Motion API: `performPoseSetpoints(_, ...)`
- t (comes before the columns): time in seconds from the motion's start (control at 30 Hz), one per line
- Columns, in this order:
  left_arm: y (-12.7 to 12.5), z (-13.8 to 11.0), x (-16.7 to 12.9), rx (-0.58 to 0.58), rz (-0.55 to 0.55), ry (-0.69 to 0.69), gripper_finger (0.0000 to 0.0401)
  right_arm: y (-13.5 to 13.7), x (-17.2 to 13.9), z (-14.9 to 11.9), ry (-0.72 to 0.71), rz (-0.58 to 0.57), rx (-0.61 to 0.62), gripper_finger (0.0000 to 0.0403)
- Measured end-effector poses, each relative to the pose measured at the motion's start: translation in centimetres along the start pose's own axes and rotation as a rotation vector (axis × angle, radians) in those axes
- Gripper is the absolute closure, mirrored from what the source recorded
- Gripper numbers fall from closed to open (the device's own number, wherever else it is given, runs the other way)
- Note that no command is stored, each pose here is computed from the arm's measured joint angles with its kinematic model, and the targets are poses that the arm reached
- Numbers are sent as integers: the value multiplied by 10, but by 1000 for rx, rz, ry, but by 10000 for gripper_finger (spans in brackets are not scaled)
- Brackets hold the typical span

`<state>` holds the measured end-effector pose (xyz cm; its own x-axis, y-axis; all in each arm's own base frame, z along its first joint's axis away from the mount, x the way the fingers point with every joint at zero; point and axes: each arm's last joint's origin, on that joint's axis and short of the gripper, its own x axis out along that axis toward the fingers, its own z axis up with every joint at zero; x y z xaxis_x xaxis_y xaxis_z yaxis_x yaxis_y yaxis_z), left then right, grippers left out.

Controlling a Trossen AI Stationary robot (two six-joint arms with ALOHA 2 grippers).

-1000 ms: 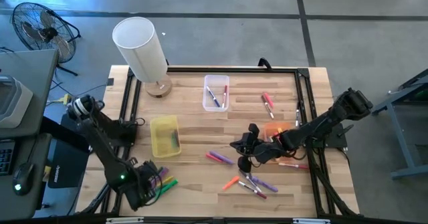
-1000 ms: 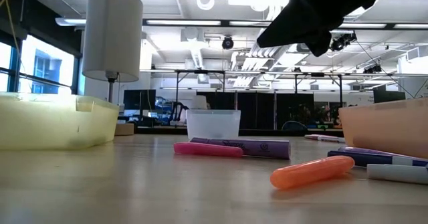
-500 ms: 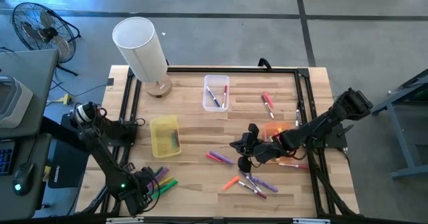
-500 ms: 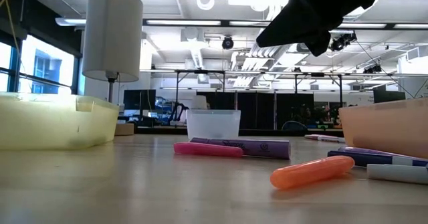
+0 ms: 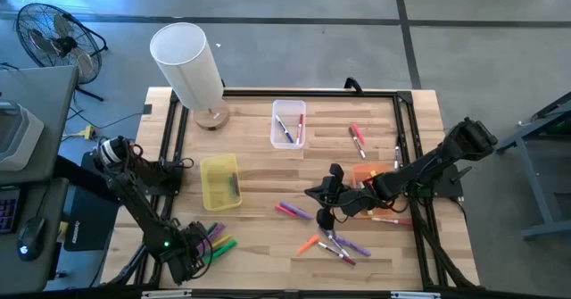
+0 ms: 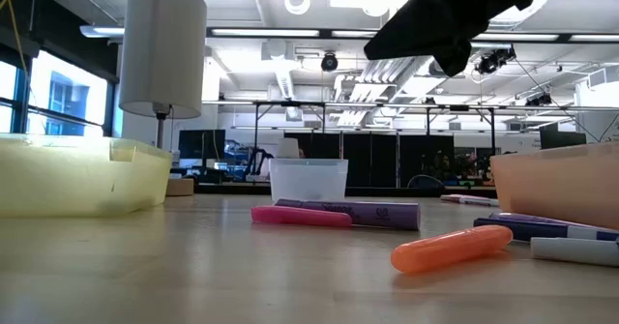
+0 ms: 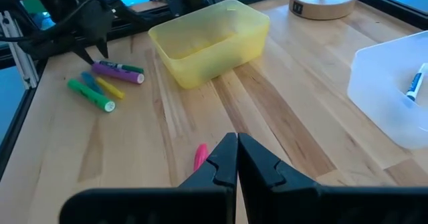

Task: Pick & Place Markers
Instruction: Put the green marker pen into the transparent bin

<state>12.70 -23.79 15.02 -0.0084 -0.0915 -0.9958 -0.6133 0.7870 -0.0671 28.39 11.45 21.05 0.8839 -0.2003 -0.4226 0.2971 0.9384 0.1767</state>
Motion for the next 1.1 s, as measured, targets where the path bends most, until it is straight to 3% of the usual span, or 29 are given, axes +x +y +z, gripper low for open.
performPoseSetpoints(0.27,8,2,7,-1,19,11,271,0,0,0,0,0,-4,403)
performPoseSetpoints(0.5,10,1,9,24,36,48,382,0,0,0,0,0,-7,403)
performPoseSetpoints(0.8,16,0,0,20,38,92,390,0,0,0,0,0,-5,403)
performPoseSetpoints(0.93,23,0,-18,-14,20,94,390,0,0,0,0,0,-5,403)
performPoseSetpoints(1.1,26,-4,-42,52,-38,127,390,0,0,0,1,0,-5,403)
